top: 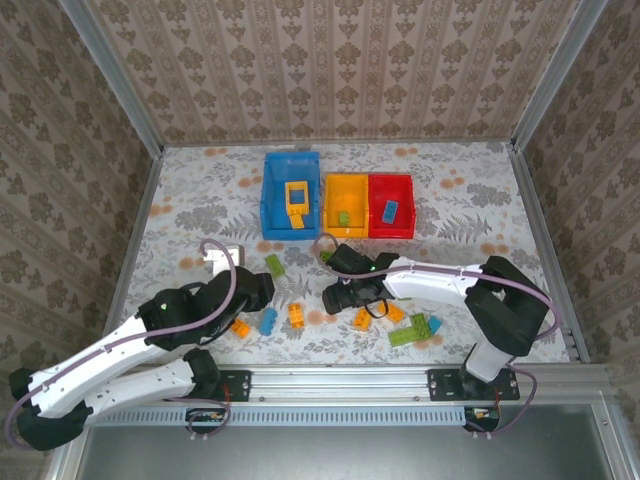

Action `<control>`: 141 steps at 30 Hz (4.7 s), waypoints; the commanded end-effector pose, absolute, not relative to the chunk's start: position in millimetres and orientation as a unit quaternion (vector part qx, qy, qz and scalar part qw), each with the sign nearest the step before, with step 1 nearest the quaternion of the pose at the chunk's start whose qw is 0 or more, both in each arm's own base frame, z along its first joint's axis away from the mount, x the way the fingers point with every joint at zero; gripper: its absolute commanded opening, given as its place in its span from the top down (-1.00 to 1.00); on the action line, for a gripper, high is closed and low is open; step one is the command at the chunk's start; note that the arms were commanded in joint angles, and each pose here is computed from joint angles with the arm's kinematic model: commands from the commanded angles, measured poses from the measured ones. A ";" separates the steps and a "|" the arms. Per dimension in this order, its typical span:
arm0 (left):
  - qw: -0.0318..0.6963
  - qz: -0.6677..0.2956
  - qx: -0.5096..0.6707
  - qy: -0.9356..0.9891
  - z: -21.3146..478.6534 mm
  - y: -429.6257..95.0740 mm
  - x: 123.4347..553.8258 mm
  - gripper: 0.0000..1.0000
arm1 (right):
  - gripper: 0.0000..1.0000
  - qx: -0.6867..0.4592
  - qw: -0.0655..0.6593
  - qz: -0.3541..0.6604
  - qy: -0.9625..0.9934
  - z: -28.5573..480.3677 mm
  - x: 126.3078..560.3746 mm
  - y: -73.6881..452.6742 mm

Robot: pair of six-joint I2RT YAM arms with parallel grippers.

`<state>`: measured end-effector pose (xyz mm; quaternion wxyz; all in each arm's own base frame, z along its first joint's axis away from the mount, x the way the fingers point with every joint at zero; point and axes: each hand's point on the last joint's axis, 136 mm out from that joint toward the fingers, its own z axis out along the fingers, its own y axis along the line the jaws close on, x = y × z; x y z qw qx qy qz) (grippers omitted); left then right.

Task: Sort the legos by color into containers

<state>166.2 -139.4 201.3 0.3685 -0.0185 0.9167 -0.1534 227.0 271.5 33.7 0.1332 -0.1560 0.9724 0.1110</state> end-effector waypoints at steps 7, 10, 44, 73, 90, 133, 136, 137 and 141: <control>0.372 -0.142 -0.023 0.917 204.2 -137.3 168.5 -0.38 | -0.75 -0.216 0.124 0.120 0.961 25.5 244.5 290.0; 0.370 -0.145 -0.022 0.918 202.1 -139.9 168.6 -0.38 | -0.74 -0.233 0.117 0.118 0.958 22.5 246.8 296.4; 0.358 -0.200 0.022 0.912 206.9 -193.6 177.5 -0.37 | 0.47 -0.154 0.239 0.112 0.952 110.8 256.5 257.7; 0.340 -0.236 0.098 0.905 216.4 -293.3 186.6 -0.32 | 0.01 0.022 0.239 0.113 0.964 99.2 443.8 153.3; 0.309 -0.151 -0.014 0.939 192.7 -213.4 193.7 -0.38 | -0.25 -0.037 0.331 0.158 0.929 195.9 376.7 172.9; 0.104 -0.010 -0.211 0.972 25.3 -156.6 282.7 0.42 | -0.52 -0.195 0.332 0.284 0.878 197.1 214.6 305.0; 0.153 0.001 -0.175 0.973 61.3 -163.3 277.2 0.43 | -0.52 -0.185 0.362 0.277 0.871 211.7 220.1 293.7; 0.172 0.000 -0.158 0.972 77.2 -168.9 276.1 0.43 | -0.52 -0.174 0.374 0.277 0.868 217.7 223.5 287.6; 0.233 -0.014 -0.081 0.969 133.0 -204.0 282.4 0.43 | -0.52 -0.083 0.417 0.296 0.855 237.0 248.1 251.1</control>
